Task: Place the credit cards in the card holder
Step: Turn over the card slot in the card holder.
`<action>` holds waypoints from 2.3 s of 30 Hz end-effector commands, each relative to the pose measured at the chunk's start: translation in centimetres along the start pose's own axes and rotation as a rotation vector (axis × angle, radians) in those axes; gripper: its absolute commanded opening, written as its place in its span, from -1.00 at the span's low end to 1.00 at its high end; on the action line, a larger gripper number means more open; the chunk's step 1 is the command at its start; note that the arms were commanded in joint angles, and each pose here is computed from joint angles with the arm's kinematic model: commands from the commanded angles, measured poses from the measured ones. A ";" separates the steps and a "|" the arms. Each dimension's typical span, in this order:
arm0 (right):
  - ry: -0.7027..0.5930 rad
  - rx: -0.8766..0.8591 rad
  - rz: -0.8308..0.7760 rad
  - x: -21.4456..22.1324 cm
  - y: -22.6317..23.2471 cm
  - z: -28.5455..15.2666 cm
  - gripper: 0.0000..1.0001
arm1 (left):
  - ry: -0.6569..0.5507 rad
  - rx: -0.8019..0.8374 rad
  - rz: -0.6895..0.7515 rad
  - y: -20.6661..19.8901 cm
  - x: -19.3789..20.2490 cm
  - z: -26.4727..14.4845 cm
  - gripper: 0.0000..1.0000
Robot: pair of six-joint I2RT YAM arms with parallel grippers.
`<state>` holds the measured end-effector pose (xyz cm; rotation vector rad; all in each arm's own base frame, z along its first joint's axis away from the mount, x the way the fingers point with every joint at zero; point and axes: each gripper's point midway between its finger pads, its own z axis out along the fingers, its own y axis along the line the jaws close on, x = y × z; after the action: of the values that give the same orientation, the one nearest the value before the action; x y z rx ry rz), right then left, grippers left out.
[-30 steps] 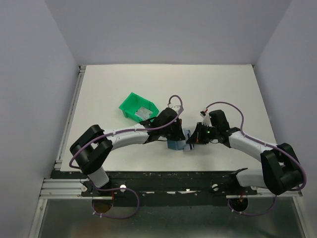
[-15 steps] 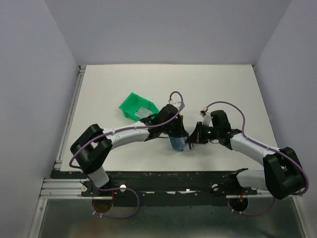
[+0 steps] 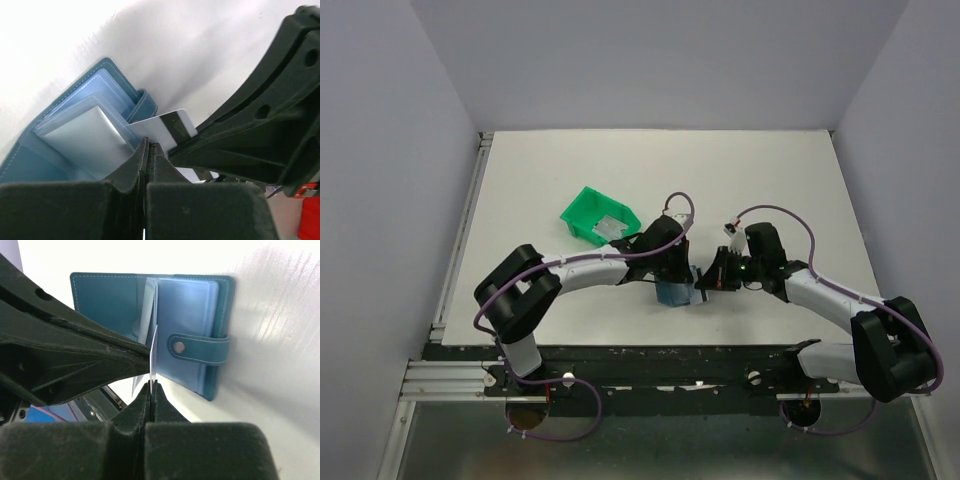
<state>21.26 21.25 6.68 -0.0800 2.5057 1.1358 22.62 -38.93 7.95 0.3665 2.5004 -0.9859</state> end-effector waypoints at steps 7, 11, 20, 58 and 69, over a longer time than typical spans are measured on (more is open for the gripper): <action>-0.002 -0.017 -0.012 0.3 0.2 0.0 -0.99 | 0.032 -0.055 -0.031 2.6 2.7 -0.3 -1.00; 0.017 -0.023 0.006 0.6 0.0 0.3 -0.99 | 0.022 -0.059 -0.037 2.8 2.9 -0.8 -1.00; -0.010 0.045 0.036 0.2 -1.4 0.9 -0.99 | -0.002 -0.055 -0.028 2.1 2.0 -1.7 -1.00; 0.067 -0.099 0.060 0.7 0.4 2.1 -0.99 | 0.034 -0.191 -0.071 7.4 6.7 -3.3 -1.00; 0.074 -0.231 0.068 0.4 2.5 2.3 -0.99 | 0.006 -0.189 -0.088 7.5 6.9 -4.4 -1.00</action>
<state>21.39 23.60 5.66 -0.0542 2.5085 1.3593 18.50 -31.13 2.89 0.2390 2.6200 -0.8027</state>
